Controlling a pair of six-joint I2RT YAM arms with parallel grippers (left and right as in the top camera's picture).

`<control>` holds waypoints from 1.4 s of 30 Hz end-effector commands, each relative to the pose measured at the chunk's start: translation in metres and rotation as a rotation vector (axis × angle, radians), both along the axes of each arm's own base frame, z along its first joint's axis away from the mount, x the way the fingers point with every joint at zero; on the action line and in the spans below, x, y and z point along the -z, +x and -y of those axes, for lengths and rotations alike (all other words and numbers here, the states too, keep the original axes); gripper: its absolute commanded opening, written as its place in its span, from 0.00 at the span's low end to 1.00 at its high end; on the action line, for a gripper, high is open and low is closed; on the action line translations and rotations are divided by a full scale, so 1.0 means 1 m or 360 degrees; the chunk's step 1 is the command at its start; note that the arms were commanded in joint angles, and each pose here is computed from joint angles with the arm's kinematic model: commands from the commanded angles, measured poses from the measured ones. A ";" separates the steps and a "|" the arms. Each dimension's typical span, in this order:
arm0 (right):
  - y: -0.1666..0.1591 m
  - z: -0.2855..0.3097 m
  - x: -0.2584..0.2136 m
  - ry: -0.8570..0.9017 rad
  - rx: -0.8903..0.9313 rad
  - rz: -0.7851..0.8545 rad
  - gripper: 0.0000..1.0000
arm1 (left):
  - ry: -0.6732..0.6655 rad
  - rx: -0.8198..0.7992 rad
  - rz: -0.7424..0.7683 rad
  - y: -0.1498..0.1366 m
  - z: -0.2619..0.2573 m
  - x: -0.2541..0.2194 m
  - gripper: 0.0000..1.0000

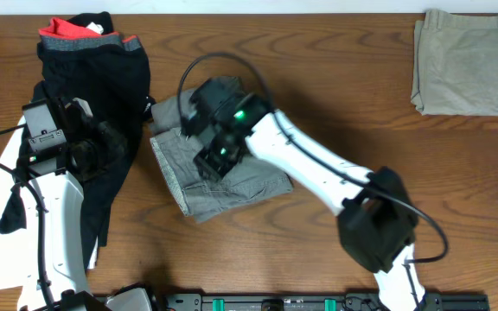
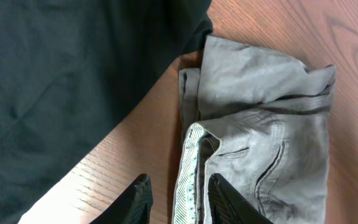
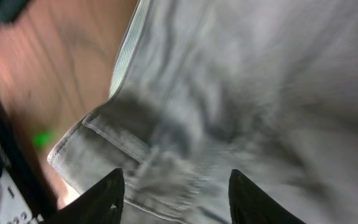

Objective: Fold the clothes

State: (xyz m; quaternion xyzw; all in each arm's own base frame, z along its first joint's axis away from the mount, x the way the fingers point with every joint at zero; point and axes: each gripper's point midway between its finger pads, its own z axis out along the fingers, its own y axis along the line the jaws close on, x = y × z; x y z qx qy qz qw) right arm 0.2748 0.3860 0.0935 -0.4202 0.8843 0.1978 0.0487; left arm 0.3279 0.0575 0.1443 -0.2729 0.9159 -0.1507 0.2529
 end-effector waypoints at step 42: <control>0.147 0.101 0.077 0.0124 0.0635 -0.0141 0.61 | -0.0014 -0.0018 -0.0223 0.006 -0.006 0.044 0.28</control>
